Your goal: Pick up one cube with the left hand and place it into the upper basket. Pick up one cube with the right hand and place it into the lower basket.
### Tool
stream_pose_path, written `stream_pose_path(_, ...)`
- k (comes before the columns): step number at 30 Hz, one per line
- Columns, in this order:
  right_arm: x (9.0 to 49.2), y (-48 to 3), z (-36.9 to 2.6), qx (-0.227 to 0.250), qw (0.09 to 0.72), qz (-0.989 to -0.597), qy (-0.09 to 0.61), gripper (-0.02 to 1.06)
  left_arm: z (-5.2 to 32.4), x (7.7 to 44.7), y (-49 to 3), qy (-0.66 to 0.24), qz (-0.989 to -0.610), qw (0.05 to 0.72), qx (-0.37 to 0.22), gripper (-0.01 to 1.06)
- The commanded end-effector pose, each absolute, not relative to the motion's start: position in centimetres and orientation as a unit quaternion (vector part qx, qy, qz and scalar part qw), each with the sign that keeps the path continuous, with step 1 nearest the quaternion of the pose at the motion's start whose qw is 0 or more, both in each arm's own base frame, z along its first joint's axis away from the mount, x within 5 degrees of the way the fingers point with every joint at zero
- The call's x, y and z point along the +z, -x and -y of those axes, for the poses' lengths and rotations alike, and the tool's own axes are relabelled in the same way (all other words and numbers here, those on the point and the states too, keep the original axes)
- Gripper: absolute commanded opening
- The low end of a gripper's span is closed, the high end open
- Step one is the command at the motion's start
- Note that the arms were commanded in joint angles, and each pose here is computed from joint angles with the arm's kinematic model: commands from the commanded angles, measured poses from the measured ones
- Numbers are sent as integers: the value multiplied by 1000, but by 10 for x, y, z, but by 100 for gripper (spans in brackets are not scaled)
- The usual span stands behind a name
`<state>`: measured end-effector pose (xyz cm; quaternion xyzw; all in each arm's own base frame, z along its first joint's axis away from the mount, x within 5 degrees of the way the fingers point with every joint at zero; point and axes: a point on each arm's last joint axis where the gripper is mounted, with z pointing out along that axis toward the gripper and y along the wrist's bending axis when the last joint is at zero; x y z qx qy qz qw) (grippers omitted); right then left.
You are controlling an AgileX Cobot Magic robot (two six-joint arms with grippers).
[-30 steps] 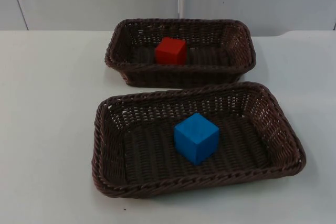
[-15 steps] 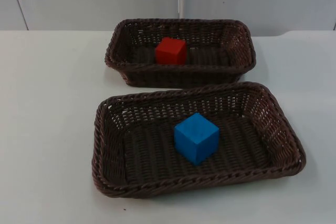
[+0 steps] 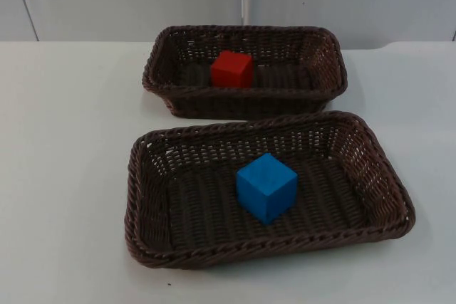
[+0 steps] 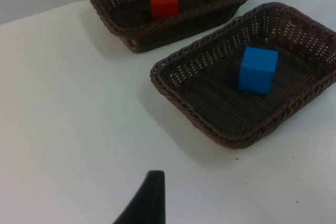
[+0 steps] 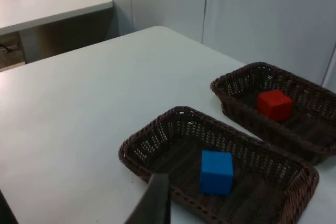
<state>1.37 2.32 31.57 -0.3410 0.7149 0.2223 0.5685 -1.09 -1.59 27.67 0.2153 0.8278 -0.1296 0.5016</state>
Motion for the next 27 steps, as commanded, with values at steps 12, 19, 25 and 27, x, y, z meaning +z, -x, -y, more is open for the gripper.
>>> stream_pose_path(12, 297, 8, 1, 215, 540, -750, 315, 85, 15, 275, 11, -213, -829, 501, -128, 97)
stream_pose_path(19, 286, 10, 3, 196, 495, -780, 328, 85, 15, 275, 11, -213, -829, 501, -128, 97)
stream_pose_path(25, 280, 6, 5, 182, 487, -798, 305, 85, 15, 275, 11, -213, -829, 501, -128, 97)
stream_pose_path(27, 280, 6, 5, 182, 487, -798, 304, 85, 15, 275, 11, -213, -829, 501, -128, 97)
